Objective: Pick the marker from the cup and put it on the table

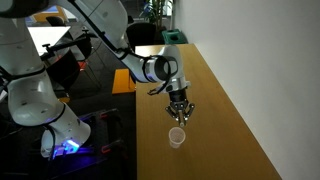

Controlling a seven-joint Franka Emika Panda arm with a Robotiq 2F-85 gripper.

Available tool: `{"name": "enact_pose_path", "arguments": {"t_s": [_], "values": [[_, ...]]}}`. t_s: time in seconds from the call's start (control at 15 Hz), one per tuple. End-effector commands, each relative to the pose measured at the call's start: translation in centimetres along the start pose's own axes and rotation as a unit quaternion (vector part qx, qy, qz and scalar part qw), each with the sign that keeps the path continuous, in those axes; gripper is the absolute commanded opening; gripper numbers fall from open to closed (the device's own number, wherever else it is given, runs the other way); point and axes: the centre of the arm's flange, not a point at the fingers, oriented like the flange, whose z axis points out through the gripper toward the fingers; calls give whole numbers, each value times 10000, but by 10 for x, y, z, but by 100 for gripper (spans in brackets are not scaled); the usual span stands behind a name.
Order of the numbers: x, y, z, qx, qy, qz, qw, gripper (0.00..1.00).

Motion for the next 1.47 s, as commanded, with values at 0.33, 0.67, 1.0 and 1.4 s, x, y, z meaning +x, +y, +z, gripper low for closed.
{"name": "enact_pose_path", "arguments": {"t_s": [0.33,0.67,1.0,1.4], "values": [[-27,-42,-19,1013,-1198,-1146,9809,5],[-35,-74,-4,1073,-1964,-1839,9571,5],[-54,-99,20,1021,-2479,-2568,9286,5],[-69,-137,36,1038,-3053,-3159,8923,5]]}}
